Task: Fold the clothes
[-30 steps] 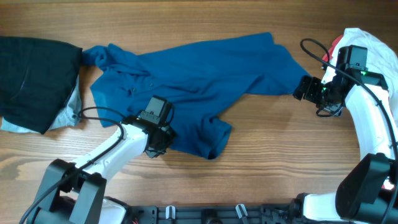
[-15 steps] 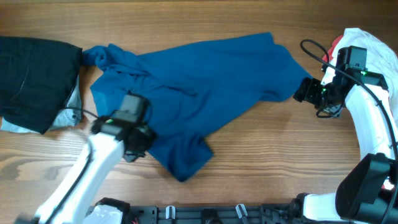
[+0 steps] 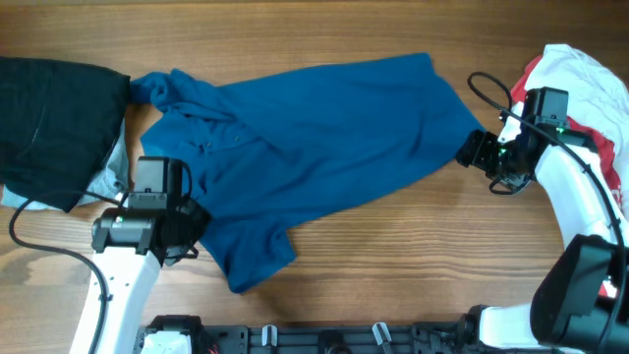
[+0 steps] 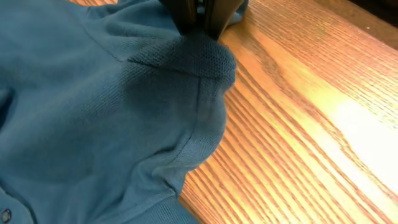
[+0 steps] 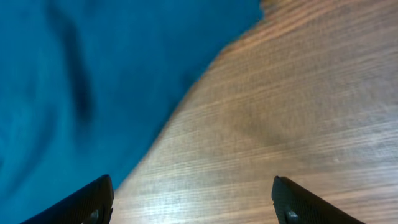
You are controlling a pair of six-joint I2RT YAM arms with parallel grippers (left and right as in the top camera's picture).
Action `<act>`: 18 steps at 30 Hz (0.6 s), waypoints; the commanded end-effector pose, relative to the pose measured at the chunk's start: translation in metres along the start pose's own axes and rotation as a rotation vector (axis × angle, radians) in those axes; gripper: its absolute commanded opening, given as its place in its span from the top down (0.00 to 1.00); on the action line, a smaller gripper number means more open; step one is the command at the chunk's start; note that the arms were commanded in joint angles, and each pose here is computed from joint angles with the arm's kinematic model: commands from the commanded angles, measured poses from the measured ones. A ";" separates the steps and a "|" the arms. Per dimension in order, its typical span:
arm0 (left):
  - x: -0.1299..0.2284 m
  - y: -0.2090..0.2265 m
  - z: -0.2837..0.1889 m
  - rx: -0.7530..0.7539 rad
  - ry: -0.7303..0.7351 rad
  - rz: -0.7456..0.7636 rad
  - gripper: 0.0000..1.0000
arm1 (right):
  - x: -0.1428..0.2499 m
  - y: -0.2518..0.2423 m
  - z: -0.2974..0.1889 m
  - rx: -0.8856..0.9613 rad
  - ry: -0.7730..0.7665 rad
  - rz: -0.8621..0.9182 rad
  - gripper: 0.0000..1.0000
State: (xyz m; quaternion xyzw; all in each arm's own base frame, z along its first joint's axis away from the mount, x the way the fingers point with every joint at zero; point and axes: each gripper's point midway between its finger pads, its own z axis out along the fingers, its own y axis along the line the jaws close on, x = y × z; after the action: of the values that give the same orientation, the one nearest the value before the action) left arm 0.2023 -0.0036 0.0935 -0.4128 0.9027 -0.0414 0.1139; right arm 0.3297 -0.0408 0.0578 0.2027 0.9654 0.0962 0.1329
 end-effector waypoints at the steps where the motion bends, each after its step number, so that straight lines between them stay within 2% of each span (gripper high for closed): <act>1: -0.009 0.008 -0.004 -0.039 -0.044 0.028 0.96 | 0.007 -0.002 0.023 -0.011 0.027 0.050 0.18; 13: -0.012 0.023 -0.005 -0.113 -0.073 0.031 0.96 | 0.002 0.001 0.073 -0.019 0.047 0.101 0.19; 18: -0.012 0.023 -0.005 -0.113 -0.073 0.031 0.96 | -0.008 -0.002 0.088 -0.002 0.007 0.093 0.20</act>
State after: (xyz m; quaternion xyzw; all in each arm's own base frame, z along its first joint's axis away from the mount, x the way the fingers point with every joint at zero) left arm 0.1897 0.0133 0.0919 -0.4081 0.9062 0.0119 0.1098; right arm 0.3706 -0.0365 0.0062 0.2342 0.9529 0.1103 0.1579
